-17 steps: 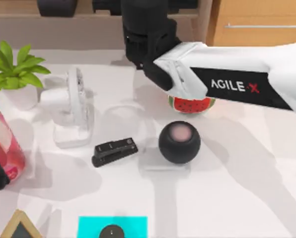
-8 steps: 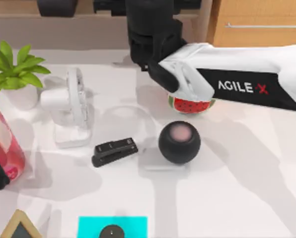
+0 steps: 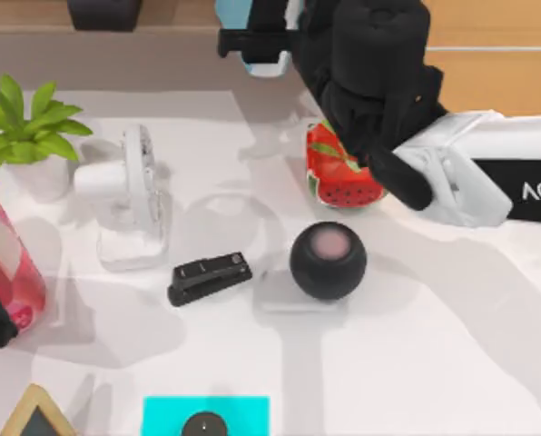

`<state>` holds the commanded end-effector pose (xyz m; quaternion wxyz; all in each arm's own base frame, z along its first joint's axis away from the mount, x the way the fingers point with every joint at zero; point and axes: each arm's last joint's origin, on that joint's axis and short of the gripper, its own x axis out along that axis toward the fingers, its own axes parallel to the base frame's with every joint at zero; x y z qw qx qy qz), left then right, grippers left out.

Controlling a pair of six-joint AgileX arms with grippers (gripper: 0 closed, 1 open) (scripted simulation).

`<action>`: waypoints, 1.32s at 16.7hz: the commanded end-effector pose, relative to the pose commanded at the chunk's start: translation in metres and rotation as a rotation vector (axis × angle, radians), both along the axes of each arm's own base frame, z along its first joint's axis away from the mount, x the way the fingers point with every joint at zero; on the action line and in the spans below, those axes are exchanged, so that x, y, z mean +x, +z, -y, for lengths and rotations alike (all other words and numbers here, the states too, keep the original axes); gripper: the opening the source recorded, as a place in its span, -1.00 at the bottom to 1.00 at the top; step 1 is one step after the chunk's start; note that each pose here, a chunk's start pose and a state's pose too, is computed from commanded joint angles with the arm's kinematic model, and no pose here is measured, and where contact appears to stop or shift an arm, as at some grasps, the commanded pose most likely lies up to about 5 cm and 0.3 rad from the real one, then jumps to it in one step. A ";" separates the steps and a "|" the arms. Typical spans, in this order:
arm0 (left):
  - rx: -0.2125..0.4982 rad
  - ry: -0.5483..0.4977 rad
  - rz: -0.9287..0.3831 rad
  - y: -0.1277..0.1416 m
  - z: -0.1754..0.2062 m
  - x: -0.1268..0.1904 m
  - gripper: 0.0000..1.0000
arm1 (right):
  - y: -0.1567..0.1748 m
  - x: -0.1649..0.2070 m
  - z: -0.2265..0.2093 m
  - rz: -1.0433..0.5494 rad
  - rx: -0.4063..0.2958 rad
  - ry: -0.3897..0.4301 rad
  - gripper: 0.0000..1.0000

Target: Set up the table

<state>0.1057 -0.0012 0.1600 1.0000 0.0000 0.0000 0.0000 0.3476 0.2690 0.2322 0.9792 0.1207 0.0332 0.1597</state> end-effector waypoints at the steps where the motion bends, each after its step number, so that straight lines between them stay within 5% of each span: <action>1: 0.000 0.000 0.000 0.000 0.000 0.000 1.00 | -0.001 -0.009 0.011 -0.022 0.035 0.044 -1.00; 7: 0.000 0.000 0.000 0.000 0.000 0.000 1.00 | -0.022 -0.058 0.094 -0.217 0.268 0.233 -1.00; 11: 0.000 0.000 0.000 0.000 0.000 0.000 1.00 | -0.043 -0.073 0.156 -0.374 0.457 0.215 -1.00; 17: 0.000 0.000 0.000 0.000 0.000 0.000 1.00 | -0.069 -0.057 0.268 -0.519 0.818 -0.085 -1.00; 22: 0.000 0.000 0.000 0.000 0.000 0.000 1.00 | -0.074 -0.036 0.366 -0.477 1.103 -0.348 -1.00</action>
